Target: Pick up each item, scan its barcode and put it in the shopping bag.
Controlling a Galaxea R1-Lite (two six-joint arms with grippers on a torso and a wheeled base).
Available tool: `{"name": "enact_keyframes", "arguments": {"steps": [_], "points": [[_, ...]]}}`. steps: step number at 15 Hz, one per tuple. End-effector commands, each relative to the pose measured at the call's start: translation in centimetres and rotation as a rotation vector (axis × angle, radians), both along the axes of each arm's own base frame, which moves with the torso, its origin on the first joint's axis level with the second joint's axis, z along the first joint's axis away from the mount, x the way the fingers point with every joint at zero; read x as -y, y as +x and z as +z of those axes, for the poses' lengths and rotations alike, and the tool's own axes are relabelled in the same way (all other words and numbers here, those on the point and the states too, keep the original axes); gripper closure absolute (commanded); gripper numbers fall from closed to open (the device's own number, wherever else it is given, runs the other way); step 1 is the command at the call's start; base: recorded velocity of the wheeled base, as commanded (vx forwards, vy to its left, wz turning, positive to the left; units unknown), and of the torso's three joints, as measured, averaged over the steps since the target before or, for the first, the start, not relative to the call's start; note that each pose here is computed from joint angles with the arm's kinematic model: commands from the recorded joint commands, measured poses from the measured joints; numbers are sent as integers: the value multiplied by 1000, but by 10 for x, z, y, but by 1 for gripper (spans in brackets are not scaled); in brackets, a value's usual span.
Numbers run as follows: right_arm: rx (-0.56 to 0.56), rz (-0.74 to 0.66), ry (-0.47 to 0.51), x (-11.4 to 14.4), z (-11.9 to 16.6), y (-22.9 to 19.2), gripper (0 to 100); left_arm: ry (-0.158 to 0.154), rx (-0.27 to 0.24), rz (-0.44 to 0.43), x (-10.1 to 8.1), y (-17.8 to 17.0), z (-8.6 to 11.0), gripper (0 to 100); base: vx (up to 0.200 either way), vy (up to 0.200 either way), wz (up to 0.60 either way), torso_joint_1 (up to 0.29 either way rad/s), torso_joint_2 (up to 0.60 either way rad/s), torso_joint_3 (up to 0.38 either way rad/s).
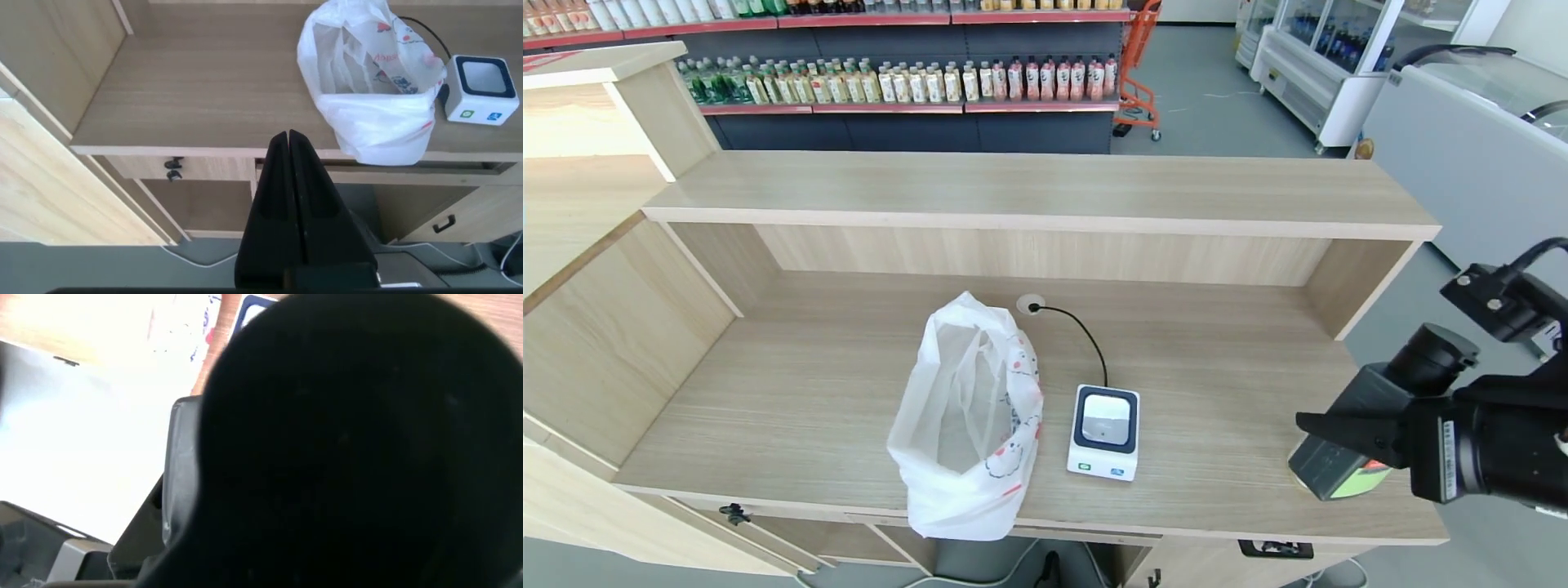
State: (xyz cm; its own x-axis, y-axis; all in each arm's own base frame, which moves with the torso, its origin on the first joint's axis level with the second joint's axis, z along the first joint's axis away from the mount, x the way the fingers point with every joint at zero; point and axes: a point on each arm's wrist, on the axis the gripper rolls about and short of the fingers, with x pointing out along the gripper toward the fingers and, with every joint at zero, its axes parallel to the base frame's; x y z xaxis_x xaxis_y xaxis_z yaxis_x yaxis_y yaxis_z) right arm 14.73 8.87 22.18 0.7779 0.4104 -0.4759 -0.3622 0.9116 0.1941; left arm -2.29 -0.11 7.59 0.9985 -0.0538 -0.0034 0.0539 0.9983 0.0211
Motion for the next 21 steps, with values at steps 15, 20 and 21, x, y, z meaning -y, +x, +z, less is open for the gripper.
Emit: {"name": "enact_keyframes", "arguments": {"steps": [15,20,21], "points": [[-216,-200,-128,-77,-76,133,100,0,0,0,0,0,0,100,0,67,0,1,1,0],[-255,-272,-115,-97,-101,164,100,0,0,-1,0,0,0,100,0,0,0,0,0,0],[-256,-279,-126,-99,-105,166,100,0,0,0,0,0,0,100,0,0,0,0,0,0]]}}
